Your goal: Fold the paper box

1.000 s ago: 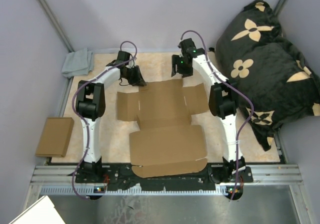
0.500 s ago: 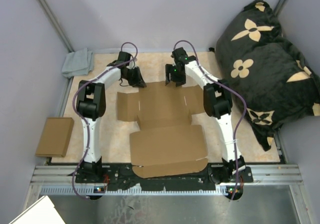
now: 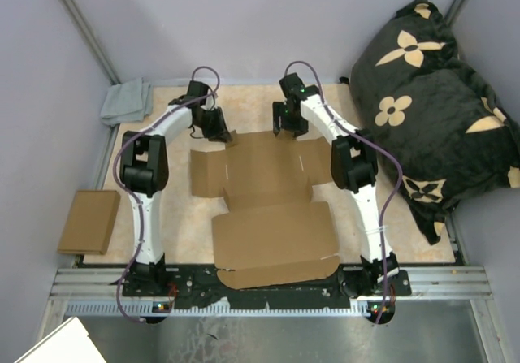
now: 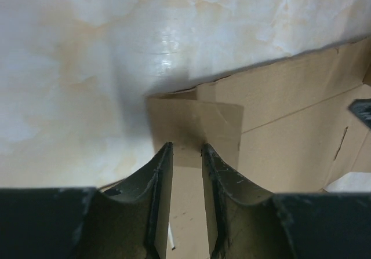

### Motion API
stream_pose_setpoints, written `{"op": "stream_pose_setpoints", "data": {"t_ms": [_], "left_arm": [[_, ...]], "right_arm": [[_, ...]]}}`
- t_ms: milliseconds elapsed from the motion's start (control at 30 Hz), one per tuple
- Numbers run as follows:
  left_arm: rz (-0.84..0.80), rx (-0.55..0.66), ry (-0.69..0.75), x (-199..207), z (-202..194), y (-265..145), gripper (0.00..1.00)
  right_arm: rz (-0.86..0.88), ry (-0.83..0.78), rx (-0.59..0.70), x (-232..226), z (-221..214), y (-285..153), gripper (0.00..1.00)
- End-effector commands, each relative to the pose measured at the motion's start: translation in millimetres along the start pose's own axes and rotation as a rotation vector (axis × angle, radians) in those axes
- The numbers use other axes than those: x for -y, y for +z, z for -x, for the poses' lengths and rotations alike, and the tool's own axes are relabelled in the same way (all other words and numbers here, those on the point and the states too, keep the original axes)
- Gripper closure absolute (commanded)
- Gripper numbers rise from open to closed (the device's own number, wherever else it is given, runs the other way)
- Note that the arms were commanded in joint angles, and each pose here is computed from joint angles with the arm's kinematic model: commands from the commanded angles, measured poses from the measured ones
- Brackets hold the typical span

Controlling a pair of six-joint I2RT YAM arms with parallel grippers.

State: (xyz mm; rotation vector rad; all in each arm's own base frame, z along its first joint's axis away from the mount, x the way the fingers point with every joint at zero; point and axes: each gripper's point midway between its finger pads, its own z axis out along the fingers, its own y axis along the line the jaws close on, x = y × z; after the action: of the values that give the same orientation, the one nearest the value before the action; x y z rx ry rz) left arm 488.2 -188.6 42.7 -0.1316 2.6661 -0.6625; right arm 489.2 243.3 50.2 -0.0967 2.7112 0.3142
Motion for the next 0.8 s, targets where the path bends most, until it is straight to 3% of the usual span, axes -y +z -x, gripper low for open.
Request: {"op": "stream_pose_setpoints", "data": {"t_ms": [0, 200, 433, 500, 533, 600, 767], "left_arm": [[0.063, 0.129, 0.019, -1.4, 37.7, -56.5, 0.66], [0.079, 0.186, 0.045, 2.7, 39.3, -85.1, 0.64], [0.089, 0.174, 0.053, -3.8, 20.9, -90.9, 0.64], [0.077, 0.170, 0.060, -1.6, 18.7, -92.8, 0.65], [0.066, 0.172, 0.066, 1.2, 19.0, -94.8, 0.65], [0.037, 0.178, 0.086, 7.4, 21.1, -97.9, 0.65], [-0.041, 0.185, 0.165, 31.6, 28.6, -107.9, 0.65]], "right_arm": [[-0.179, -0.032, 0.154, 26.5, 46.7, -68.5, 0.31], [-0.238, -0.094, 0.154, 38.6, 48.5, -76.8, 0.30], [-0.210, -0.076, 0.138, 40.0, 48.5, -62.4, 0.33], [-0.199, -0.070, 0.128, 39.8, 48.0, -55.7, 0.42], [-0.193, -0.069, 0.123, 39.8, 47.4, -52.1, 0.56], [-0.180, -0.071, 0.111, 38.8, 46.1, -45.4, 0.72], [-0.163, -0.084, 0.095, 37.0, 42.3, -41.5, 1.00]]}}
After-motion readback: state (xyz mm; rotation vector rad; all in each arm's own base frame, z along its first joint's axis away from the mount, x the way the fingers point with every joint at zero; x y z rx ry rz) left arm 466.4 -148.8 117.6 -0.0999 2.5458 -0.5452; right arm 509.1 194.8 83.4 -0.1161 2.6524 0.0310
